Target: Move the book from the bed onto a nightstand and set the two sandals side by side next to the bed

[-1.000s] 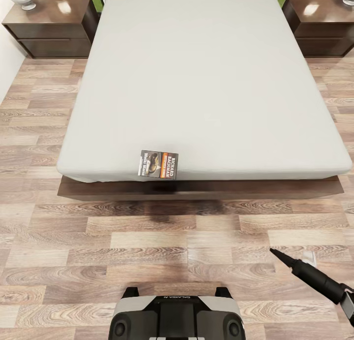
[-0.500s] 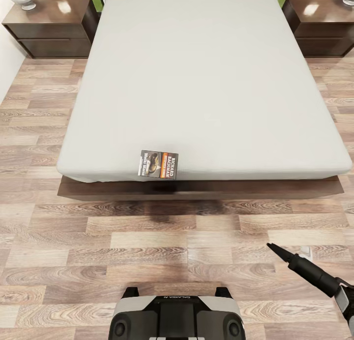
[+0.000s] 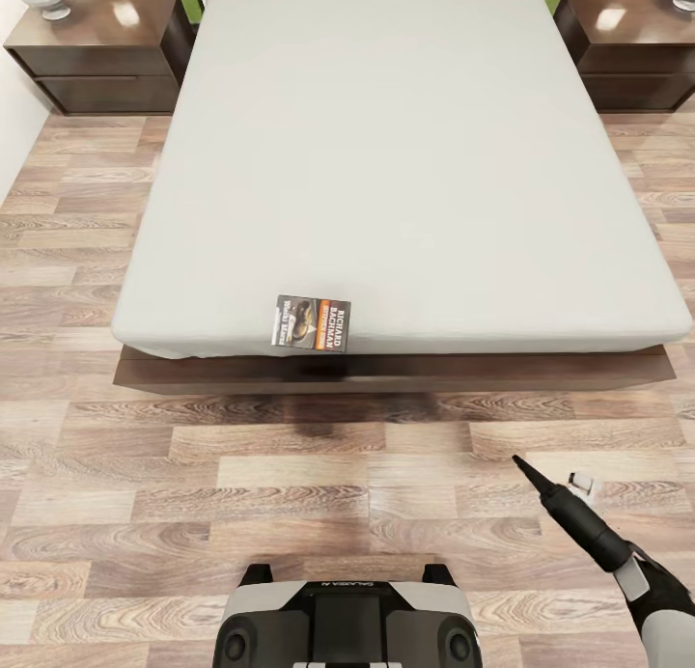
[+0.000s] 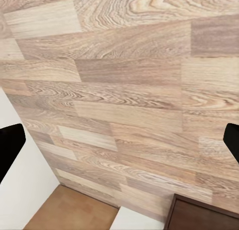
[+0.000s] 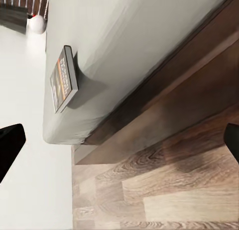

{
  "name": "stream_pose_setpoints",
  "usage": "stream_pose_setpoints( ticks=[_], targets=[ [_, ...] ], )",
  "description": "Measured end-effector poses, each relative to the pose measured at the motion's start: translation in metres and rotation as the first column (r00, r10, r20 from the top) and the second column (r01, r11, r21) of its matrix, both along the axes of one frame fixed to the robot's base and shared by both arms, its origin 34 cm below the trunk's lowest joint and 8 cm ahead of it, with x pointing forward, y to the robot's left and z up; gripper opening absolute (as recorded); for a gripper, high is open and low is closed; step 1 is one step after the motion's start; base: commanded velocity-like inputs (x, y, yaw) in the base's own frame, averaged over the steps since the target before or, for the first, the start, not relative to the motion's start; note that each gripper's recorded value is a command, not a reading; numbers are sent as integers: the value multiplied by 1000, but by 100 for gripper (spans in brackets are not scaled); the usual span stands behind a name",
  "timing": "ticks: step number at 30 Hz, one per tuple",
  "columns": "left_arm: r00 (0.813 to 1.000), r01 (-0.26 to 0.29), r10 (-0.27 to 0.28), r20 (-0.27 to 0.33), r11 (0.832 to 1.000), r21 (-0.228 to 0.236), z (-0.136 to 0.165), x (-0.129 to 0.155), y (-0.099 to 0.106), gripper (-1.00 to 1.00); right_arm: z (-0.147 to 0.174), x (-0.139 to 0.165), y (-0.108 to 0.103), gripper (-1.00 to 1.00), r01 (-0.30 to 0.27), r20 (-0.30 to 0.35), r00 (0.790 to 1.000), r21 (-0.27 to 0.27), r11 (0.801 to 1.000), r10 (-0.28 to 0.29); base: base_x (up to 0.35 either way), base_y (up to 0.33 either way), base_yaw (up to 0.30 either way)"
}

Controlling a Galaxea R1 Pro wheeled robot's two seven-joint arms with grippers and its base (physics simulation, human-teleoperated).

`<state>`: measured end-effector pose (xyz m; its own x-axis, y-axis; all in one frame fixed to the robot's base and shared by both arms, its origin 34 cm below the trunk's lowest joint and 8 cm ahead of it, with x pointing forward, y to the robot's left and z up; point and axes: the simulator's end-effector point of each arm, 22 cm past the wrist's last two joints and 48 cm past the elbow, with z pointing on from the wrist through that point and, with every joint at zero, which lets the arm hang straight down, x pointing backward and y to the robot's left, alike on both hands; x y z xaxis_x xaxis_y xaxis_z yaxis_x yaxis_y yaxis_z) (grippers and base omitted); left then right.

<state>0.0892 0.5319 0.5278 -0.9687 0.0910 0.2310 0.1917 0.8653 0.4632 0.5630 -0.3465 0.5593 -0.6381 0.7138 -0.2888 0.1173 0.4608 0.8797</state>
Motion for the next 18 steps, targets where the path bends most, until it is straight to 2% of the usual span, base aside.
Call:
stream_pose_setpoints(
  ticks=[4, 8, 18],
  targets=[
    [1000, 0, 0, 0, 1000, 0, 0, 0, 0, 100, 0, 2, 15, 100, 11, 2, 1000, 44, 999, -11, 0, 11, 0],
    [1000, 0, 0, 0, 1000, 1, 0, 0, 0, 100, 0, 0, 34, 100, -10, -2, 1000, 82, 997, 10, 0, 5, 0],
    [1000, 1, -1, 0, 1000, 0, 0, 0, 0, 100, -1, -2, 59, 100, -31, -4, 999, 136, 990, 32, 0, 1, 0]
  ],
)
